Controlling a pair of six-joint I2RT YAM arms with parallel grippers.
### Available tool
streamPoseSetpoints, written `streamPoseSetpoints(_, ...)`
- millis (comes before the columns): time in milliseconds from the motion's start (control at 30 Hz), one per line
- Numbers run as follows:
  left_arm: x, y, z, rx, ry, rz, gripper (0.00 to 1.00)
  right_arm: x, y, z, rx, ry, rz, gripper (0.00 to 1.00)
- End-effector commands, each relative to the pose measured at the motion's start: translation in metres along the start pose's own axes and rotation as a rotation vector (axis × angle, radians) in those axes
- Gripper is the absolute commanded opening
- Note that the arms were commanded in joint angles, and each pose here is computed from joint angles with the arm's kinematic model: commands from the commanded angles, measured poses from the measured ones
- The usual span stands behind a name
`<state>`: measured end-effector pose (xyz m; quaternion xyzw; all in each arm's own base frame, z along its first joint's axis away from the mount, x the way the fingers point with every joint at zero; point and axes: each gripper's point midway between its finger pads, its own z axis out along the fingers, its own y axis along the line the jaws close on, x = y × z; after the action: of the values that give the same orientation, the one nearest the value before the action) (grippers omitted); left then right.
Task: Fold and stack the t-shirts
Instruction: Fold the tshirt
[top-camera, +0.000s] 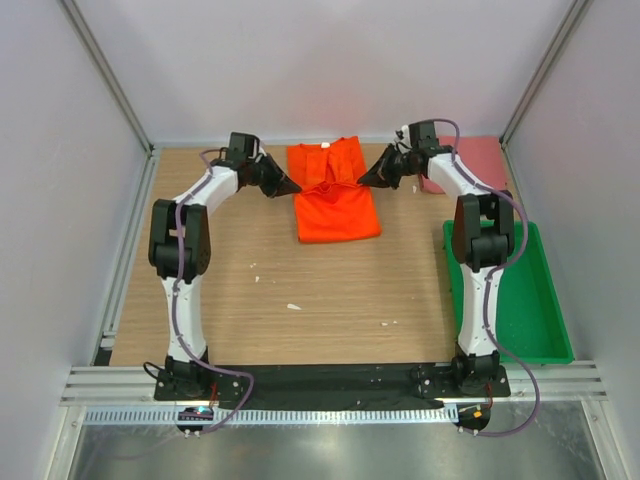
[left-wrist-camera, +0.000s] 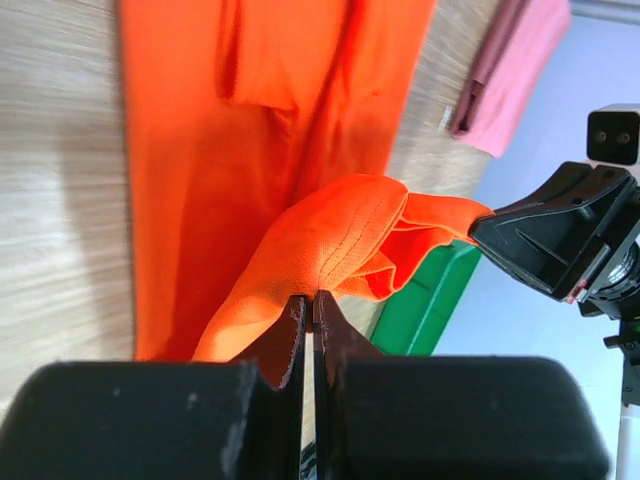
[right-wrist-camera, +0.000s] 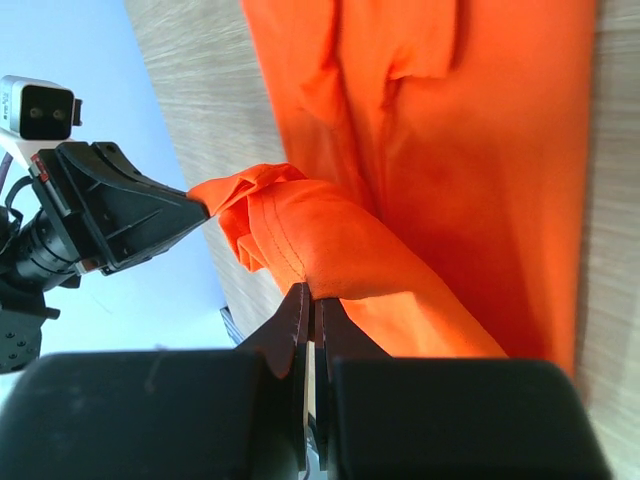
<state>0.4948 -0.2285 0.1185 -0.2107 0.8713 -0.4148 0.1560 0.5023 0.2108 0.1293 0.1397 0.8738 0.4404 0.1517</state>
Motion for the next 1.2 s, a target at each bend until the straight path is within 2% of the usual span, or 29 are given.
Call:
streamPoseSetpoints(0, -0.013, 0.002, 0.005, 0.001, 0.005, 0.012, 0.02, -0.012, -0.001, 0.008, -0.026, -0.003, 0.025, 0.01)
streamPoseSetpoints(67, -0.016, 0.013, 0.017, -0.008, 0.023, 0.009, 0.09, -0.019, -0.005, 0.014, -0.028, -0.01, 0.028, 0.01)
streamPoseSetpoints(133, -0.023, 0.01, 0.021, -0.003, 0.019, 0.044, 0.15, -0.027, -0.013, 0.024, -0.029, -0.016, 0.035, 0.08)
streamPoseSetpoints(233, -0.036, 0.021, 0.028, -0.055, 0.005, 0.106, 0.31, -0.044, -0.018, 0.034, -0.046, -0.035, 0.021, 0.22)
streamPoseSetpoints(267, -0.044, 0.022, 0.025, -0.096, -0.018, 0.121, 0.37, -0.05, -0.021, 0.035, -0.032, -0.051, 0.016, 0.24)
streamPoseSetpoints(300, -0.049, 0.021, 0.021, -0.11, -0.037, 0.147, 0.51, -0.062, -0.012, 0.031, -0.038, -0.078, -0.014, 0.32)
streamPoseSetpoints(333, -0.055, 0.02, 0.017, -0.128, -0.062, 0.196, 0.55, -0.062, -0.02, 0.03, -0.01, -0.07, -0.016, 0.37)
streamPoseSetpoints(367, -0.061, 0.015, 0.005, -0.156, -0.097, 0.229, 0.6, -0.069, -0.021, 0.024, 0.006, -0.086, -0.024, 0.46)
streamPoseSetpoints(433, -0.069, 0.012, -0.011, -0.193, -0.136, 0.271, 0.63, -0.073, -0.021, 0.011, 0.05, -0.098, -0.067, 0.5)
streamPoseSetpoints(500, -0.068, 0.008, -0.032, -0.231, -0.167, 0.334, 0.74, -0.076, -0.024, -0.008, 0.107, -0.123, -0.105, 0.55)
streamPoseSetpoints(533, -0.064, 0.005, -0.038, -0.227, -0.163, 0.349, 0.75, -0.068, -0.03, -0.015, 0.143, -0.099, -0.136, 0.58)
streamPoseSetpoints(567, -0.051, 0.016, -0.038, -0.234, -0.123, 0.346, 0.75, -0.065, -0.024, -0.028, 0.158, -0.105, -0.163, 0.69)
streamPoseSetpoints(633, -0.024, 0.007, -0.049, -0.165, -0.05, 0.34, 0.75, -0.04, -0.042, -0.035, 0.213, -0.047, -0.175, 0.71)
streamPoseSetpoints(667, -0.002, 0.025, -0.042, -0.167, 0.013, 0.306, 0.75, -0.031, -0.029, -0.048, 0.199, -0.056, -0.195, 0.72)
streamPoseSetpoints(700, 0.011, 0.017, -0.05, -0.131, 0.021, 0.319, 0.75, -0.007, -0.053, -0.046, 0.231, -0.002, -0.151, 0.72)
streamPoseSetpoints(767, 0.049, 0.021, -0.048, -0.075, 0.072, 0.336, 0.75, 0.023, -0.062, -0.051, 0.215, 0.012, -0.15, 0.72)
streamPoseSetpoints(833, 0.071, 0.035, -0.039, -0.057, 0.089, 0.337, 0.75, 0.031, -0.061, -0.049, 0.162, -0.014, -0.178, 0.72)
streamPoseSetpoints(967, 0.095, 0.035, -0.026, -0.034, 0.057, 0.393, 0.75, 0.059, -0.078, -0.042, 0.16, 0.039, -0.181, 0.71)
streamPoseSetpoints(1167, 0.095, 0.033, -0.01, -0.052, 0.0, 0.448, 0.73, 0.068, -0.089, -0.031, 0.184, 0.062, -0.214, 0.66)
